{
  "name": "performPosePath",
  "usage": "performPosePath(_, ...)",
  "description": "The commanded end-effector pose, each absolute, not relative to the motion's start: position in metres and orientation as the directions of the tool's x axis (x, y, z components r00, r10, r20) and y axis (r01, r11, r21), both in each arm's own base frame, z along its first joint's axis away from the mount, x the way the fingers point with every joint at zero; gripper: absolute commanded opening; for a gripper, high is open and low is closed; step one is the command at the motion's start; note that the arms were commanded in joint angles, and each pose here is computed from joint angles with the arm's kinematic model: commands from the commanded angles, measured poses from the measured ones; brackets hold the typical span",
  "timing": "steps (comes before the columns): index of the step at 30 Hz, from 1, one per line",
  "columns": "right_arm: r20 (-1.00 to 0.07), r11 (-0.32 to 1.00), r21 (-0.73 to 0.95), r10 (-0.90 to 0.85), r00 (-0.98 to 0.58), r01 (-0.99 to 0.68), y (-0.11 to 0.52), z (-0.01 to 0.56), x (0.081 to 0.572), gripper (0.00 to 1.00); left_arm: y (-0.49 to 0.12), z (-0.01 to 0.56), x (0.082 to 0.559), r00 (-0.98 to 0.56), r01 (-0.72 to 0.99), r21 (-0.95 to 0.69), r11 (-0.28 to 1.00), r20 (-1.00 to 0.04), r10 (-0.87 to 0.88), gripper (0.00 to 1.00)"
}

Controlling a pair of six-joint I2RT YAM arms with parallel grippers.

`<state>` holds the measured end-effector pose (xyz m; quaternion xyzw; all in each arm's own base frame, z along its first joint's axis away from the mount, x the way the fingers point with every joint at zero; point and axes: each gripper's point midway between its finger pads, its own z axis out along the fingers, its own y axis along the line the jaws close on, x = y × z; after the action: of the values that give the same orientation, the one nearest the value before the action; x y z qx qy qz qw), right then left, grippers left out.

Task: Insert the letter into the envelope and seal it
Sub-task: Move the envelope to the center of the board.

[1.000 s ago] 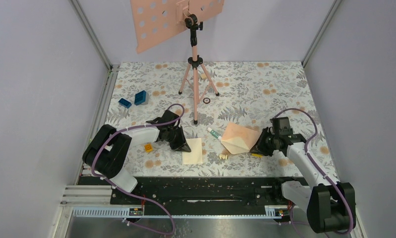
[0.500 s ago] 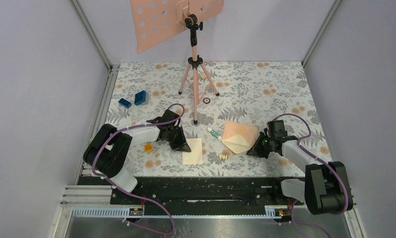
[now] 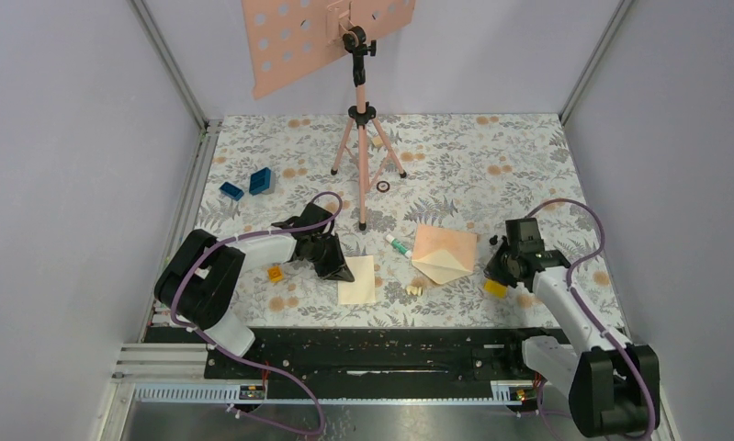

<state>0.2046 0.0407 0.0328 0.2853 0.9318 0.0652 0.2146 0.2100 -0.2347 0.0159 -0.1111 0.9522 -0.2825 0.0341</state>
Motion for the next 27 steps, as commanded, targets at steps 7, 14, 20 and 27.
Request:
performPosePath(7,-0.414,0.828,0.511,0.474,-0.777,0.232,0.098,0.081,0.287,0.36,-0.228,0.013,0.210,-0.972,-0.183,-0.514,0.838,-0.033,-0.232,0.00)
performPosePath(14,-0.437,0.856,0.444,0.466,-0.770,0.266,0.092,0.080,0.359,0.56,-0.225,0.018,0.206,-0.970,-0.182,-0.521,0.834,-0.044,-0.239,0.00)
performPosePath(20,-0.314,0.840,0.405,0.497,-0.809,0.360,0.097,0.045,0.385,0.65,-0.222,0.017,0.202,-0.969,-0.186,-0.514,0.837,-0.043,-0.242,0.00)
performPosePath(27,-0.257,0.826,0.327,0.545,-0.798,0.459,0.083,0.027,0.346,0.75,-0.222,0.021,0.201,-0.969,-0.181,-0.526,0.831,-0.049,-0.242,0.00)
